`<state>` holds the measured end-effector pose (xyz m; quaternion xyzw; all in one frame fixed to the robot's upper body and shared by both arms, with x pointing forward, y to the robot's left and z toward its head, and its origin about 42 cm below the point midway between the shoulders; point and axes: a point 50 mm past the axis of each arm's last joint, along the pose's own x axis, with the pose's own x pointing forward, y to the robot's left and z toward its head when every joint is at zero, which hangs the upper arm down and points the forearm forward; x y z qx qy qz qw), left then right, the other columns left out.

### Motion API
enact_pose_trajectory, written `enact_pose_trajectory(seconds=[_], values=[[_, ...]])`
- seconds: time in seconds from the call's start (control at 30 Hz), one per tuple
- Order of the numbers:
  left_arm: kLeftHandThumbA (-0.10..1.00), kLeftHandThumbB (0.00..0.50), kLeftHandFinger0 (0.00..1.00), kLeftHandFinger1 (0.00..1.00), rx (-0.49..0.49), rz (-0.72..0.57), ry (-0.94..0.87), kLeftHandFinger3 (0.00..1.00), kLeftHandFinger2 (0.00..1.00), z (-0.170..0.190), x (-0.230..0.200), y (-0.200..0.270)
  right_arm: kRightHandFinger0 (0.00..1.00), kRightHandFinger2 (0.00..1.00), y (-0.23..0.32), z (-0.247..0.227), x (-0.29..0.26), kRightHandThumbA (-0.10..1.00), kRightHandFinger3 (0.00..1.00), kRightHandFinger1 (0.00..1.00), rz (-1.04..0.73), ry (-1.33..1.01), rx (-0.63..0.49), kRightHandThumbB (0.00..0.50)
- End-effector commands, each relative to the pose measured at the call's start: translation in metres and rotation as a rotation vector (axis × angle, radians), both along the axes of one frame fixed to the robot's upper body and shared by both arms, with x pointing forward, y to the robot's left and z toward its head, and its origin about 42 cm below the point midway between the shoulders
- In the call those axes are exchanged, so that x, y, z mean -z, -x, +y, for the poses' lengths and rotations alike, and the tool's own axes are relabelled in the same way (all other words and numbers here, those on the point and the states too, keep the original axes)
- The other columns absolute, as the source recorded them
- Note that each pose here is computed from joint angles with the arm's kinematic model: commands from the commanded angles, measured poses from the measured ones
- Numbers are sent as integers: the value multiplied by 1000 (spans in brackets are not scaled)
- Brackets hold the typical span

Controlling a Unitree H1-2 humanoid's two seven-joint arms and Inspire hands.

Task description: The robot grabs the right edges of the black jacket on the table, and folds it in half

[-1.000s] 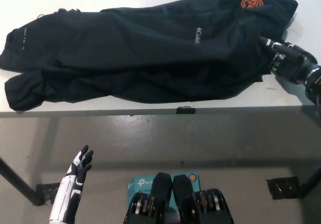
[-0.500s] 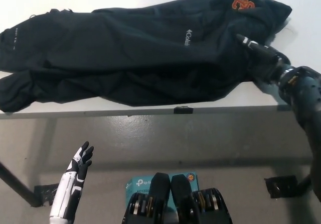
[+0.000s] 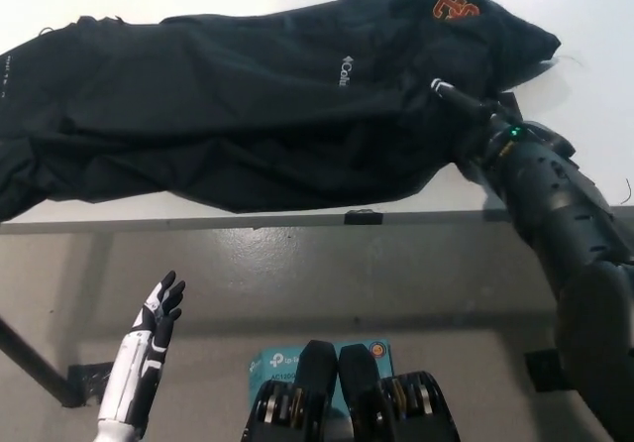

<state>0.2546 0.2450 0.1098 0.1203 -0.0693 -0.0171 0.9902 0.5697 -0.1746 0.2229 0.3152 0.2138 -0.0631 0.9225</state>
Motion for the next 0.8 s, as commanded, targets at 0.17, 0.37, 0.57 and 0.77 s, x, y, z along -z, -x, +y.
enact_pose_trajectory(seconds=[0.17,0.37,0.57,0.77], values=[[1000,196,1000,1000,16,-61,-20,1000,1000,5,-14,-4,0,738,-11,-20,-38,-100,1000,332,-200,-48,214,63],[1000,193,1000,1000,7,-68,-17,1000,1000,6,-15,-6,0,668,-11,-45,-55,-100,1000,211,-276,-186,318,48],[1000,197,1000,1000,6,-69,-21,1000,1000,6,-13,-8,0,585,-5,-67,-86,-100,798,0,-361,-311,359,55],[1000,202,1000,1000,2,-67,-7,1000,1000,7,-14,-8,0,608,4,-78,-124,-100,1000,92,-473,-305,359,52]])
